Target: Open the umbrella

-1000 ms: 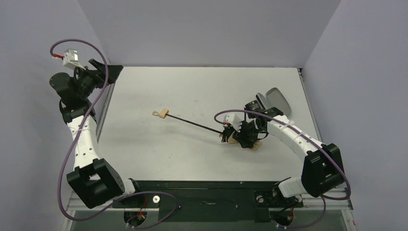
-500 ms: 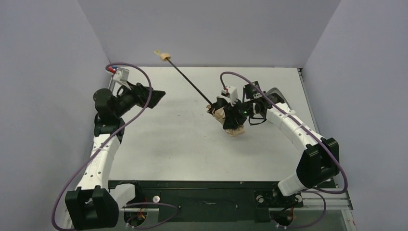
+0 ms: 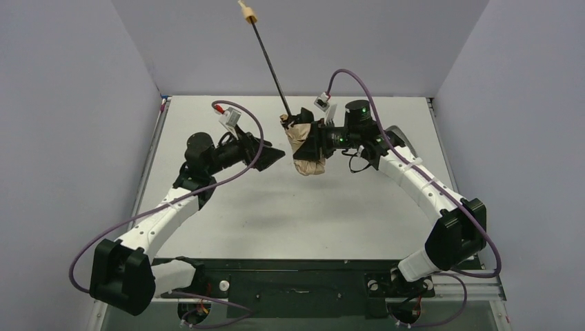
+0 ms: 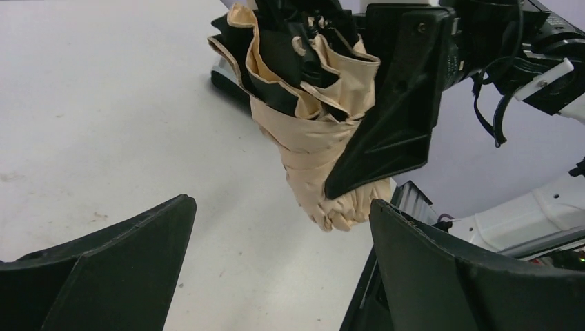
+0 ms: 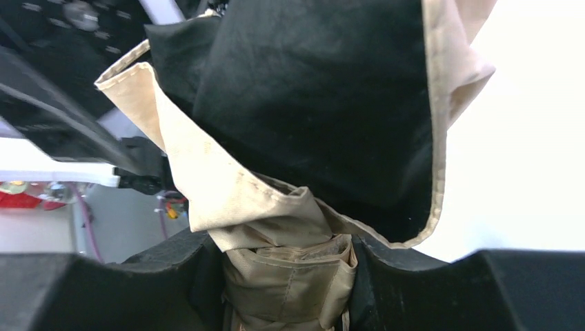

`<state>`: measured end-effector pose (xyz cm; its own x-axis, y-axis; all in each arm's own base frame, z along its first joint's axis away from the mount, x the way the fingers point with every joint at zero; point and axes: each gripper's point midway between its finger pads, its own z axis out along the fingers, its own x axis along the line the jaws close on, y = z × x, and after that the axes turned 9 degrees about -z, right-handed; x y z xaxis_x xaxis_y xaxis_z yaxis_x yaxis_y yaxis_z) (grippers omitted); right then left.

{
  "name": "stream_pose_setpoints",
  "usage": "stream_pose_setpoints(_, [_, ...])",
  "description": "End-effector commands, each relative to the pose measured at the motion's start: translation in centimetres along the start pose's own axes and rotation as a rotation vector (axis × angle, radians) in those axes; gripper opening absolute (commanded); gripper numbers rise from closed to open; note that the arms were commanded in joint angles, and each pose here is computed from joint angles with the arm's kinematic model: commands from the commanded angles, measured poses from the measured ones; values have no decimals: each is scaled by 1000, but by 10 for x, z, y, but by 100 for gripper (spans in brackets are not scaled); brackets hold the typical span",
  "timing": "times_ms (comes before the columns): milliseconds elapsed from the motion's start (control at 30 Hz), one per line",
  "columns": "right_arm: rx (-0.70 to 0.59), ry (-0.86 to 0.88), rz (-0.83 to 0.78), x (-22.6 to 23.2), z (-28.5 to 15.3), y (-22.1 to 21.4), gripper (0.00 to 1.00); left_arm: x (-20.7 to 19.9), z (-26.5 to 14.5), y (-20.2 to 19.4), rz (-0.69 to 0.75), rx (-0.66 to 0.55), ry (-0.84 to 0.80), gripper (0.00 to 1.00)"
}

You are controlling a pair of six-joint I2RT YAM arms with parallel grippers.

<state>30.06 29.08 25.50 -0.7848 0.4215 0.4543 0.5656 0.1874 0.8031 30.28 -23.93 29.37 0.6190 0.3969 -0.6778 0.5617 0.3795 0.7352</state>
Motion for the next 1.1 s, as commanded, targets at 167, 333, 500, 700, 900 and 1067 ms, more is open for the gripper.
stream_pose_setpoints(167, [-138,220,-154,75,0,49,0,-49,28,38,-59,-116,-186,97])
stream_pose_setpoints(333, [-115,255,-194,85,0,41,0,-62,29,42,-85,-115,-240,97])
stream_pose_setpoints(500, [-104,293,-231,96,0,38,0,-57,34,46,-130,-127,-223,81])
stream_pose_setpoints(700, [-126,264,-286,95,-2,43,0,-53,37,41,-148,-111,-222,48])
stream_pose_setpoints(900, [-145,245,-311,93,-2,53,0,-60,41,26,-161,-72,-228,75])
stream_pose_setpoints(1067, [-154,246,-339,96,-7,58,9,-59,39,24,-178,-53,-232,9])
